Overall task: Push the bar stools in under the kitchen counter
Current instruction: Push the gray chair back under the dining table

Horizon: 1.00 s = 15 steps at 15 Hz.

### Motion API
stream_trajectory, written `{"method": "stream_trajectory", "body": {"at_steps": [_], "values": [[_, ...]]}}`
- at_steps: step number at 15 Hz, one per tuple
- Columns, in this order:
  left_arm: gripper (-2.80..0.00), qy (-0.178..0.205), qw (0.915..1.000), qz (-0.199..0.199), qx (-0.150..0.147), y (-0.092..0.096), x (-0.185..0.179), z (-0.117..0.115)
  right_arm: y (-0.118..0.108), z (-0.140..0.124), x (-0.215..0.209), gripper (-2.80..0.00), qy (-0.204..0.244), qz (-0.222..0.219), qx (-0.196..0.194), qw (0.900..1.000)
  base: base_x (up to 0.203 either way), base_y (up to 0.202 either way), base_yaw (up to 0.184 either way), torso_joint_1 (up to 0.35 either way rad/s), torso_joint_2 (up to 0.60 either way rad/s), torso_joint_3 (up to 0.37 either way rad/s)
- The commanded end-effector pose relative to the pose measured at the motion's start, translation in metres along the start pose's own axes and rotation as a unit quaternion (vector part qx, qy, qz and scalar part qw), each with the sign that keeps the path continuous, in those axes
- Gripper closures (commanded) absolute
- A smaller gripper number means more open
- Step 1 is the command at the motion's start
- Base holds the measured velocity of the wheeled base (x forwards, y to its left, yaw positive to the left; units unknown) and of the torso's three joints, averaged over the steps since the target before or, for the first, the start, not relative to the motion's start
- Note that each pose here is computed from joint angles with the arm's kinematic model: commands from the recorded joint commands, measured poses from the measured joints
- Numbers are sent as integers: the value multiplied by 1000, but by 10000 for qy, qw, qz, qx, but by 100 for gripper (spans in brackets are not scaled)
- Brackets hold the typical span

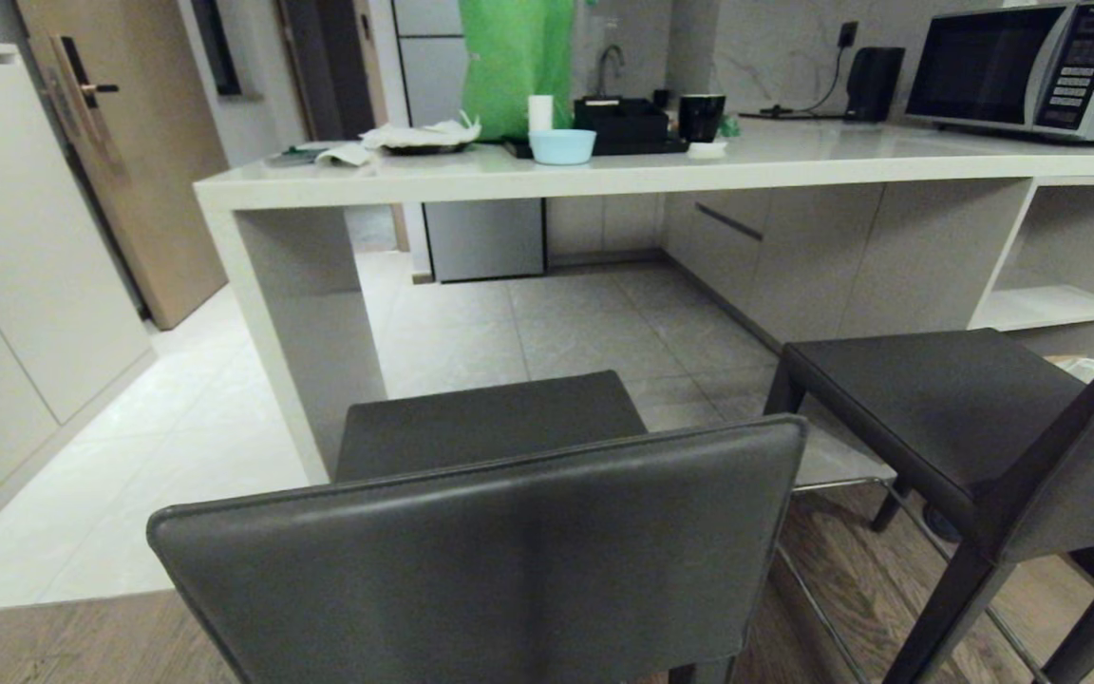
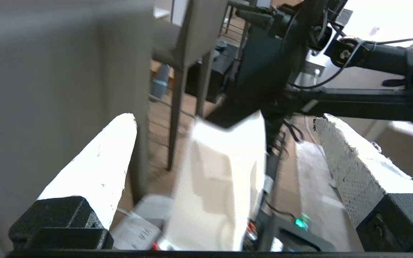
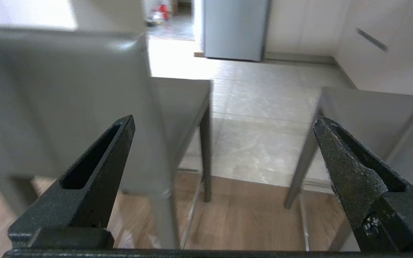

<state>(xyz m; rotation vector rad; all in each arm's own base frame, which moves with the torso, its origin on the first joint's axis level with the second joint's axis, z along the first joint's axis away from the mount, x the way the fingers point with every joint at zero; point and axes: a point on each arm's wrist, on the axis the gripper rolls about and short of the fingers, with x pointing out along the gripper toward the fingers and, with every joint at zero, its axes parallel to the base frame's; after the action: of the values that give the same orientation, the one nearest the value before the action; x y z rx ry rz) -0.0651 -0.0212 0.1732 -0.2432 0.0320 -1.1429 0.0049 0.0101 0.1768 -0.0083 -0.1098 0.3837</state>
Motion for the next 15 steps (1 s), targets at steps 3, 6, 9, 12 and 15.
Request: {"method": "stream_trajectory", "body": {"at_steps": [3, 6, 9, 12, 15], "values": [[-280, -326, 9912, 1205, 442, 8, -6, -28, 6, -15, -13, -280, -252, -87, -201, 9994, 0, 0, 0, 0, 0, 0], [-280, -394, 9521, 2905, 865, 29, -6, -44, 1, -36, -11, -280, -109, -867, -431, 9952, 0, 0, 0, 0, 0, 0], [-280, -244, 8881, 4474, 1027, 44, -10, -58, -5, -54, -11, -280, -42, -1885, -620, 9801, 0, 0, 0, 0, 0, 0], [-280, 474, 8265, 5513, 1032, 61, -14, -87, -6, -63, -12, -280, 398, -2210, -537, 9730, 0, 0, 0, 0, 0, 0], [-280, 478, 8297, 5461, 1053, 61, -14, -86, -4, -54, -11, -280, 262, -1709, -540, 9834, 0, 0, 0, 0, 0, 0]]}}
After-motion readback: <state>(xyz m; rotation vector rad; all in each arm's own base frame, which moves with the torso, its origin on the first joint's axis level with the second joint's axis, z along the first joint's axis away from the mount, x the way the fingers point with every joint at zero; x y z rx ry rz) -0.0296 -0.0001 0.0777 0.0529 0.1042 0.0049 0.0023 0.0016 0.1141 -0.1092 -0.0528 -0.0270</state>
